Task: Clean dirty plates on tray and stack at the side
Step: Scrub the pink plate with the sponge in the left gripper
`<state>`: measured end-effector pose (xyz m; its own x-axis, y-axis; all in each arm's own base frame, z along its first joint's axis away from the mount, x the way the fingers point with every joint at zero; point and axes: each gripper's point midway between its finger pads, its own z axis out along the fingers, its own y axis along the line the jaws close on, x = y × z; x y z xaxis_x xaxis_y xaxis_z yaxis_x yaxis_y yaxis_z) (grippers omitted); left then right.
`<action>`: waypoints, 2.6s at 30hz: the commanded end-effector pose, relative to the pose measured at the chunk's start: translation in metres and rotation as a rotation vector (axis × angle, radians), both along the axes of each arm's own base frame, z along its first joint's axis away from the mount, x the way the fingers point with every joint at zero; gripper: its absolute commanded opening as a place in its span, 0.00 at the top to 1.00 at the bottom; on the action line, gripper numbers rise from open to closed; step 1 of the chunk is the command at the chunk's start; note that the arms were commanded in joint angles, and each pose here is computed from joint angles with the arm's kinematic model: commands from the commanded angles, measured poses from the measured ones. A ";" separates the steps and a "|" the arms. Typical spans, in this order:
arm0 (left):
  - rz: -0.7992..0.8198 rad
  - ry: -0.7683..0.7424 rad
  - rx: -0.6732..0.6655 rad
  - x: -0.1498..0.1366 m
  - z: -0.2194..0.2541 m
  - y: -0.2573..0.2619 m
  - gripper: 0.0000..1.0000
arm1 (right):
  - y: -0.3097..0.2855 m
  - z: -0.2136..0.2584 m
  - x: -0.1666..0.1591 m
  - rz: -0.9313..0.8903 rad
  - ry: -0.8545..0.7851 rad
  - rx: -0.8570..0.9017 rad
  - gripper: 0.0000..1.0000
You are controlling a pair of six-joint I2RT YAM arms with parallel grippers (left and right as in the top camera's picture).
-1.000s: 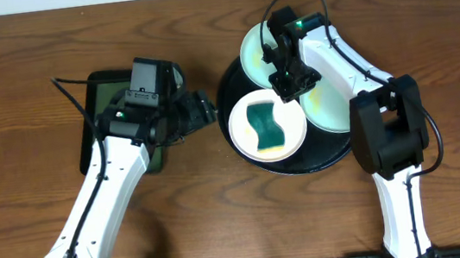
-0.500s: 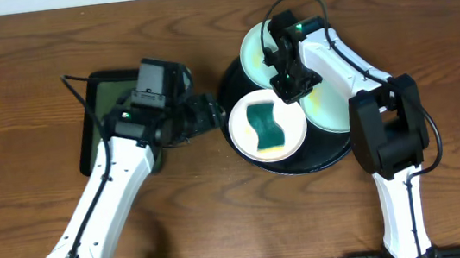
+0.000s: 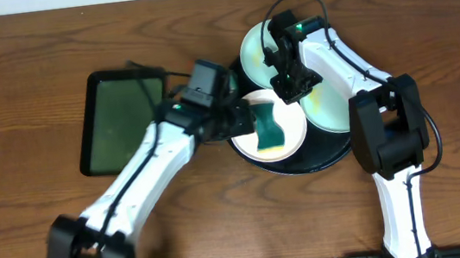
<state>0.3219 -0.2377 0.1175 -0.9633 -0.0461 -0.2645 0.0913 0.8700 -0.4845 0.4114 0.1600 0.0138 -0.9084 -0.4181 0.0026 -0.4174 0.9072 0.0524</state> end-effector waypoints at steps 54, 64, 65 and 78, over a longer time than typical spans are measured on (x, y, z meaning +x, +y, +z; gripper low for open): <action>0.195 -0.012 0.240 0.014 -0.104 -0.031 0.77 | 0.001 -0.006 -0.006 -0.001 0.033 0.017 0.96; 0.269 -0.093 0.431 0.023 -0.105 0.008 0.87 | 0.001 -0.006 -0.006 -0.001 0.035 0.016 0.97; 0.286 -0.110 0.479 0.024 -0.105 0.018 0.87 | 0.001 -0.006 -0.006 -0.001 0.034 0.016 0.97; 0.395 -0.275 0.669 0.042 -0.054 0.075 0.91 | 0.001 -0.006 -0.006 0.011 0.034 0.016 0.99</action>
<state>0.3540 -0.1894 0.0359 -0.8561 -0.1294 -0.5004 -0.1990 0.9760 0.0881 0.4044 0.1665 0.0144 -0.9067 -0.4216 0.0158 -0.4180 0.9027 0.1020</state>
